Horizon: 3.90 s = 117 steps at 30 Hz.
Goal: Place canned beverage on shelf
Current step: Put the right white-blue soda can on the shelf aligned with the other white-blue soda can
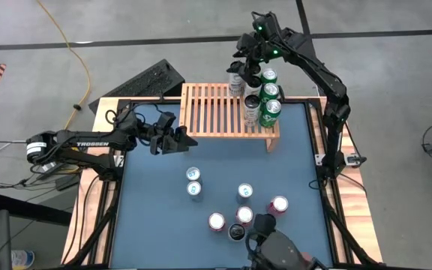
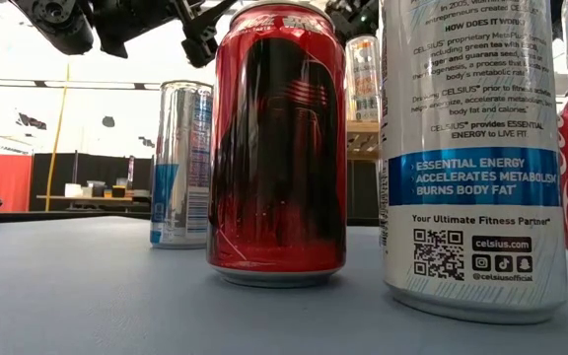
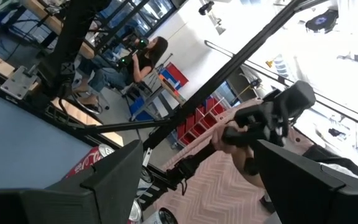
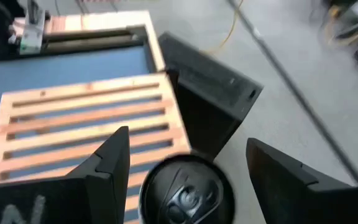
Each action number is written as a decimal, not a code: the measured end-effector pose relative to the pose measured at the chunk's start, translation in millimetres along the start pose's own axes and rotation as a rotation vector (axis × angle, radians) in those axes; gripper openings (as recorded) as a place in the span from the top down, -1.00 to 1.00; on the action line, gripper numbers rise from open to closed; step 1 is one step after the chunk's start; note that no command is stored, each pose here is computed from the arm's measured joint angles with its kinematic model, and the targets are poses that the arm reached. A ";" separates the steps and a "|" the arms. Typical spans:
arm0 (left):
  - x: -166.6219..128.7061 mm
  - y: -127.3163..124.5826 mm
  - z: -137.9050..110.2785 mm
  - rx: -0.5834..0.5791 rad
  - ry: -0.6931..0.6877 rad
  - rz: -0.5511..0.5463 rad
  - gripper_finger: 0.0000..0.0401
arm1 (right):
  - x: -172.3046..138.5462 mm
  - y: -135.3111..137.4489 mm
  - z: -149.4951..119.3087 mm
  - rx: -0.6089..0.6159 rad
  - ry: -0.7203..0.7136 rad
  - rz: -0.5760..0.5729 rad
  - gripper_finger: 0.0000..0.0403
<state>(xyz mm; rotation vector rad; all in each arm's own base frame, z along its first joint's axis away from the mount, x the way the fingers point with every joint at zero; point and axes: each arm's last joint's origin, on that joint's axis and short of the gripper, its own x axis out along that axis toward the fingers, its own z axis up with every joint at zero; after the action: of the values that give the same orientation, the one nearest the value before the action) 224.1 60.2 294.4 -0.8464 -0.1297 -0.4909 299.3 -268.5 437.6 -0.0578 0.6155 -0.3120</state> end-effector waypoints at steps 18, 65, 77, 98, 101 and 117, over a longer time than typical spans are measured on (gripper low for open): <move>0.5 -15.7 -8.8 0.056 0.164 -0.108 -0.46 | -141.7 141.3 43.7 -0.199 -0.187 0.034 -0.24; 1.6 -39.0 -48.1 0.100 0.324 0.005 -0.46 | -109.9 427.4 -90.9 0.792 1.044 -0.011 -0.24; 1.7 -38.7 -47.7 0.139 0.312 0.012 -0.46 | -110.7 429.7 -92.6 0.798 1.010 -0.034 -0.51; 1.9 -38.1 -47.2 0.146 0.294 0.029 -0.46 | -81.2 456.8 -112.9 0.771 1.035 -0.151 -0.59; 1.9 -38.2 -47.1 0.147 0.293 0.029 -0.46 | -77.7 458.1 -123.1 0.751 1.068 -0.184 -0.59; 1.9 -37.5 -46.7 0.147 0.278 0.048 -0.46 | -74.0 445.5 -145.9 0.836 1.012 -0.038 -0.59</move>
<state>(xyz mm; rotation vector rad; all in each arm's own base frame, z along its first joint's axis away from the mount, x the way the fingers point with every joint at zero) 204.5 3.8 289.8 -0.6296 0.1087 -0.5423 278.8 183.7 294.9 0.9457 1.4343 -0.6196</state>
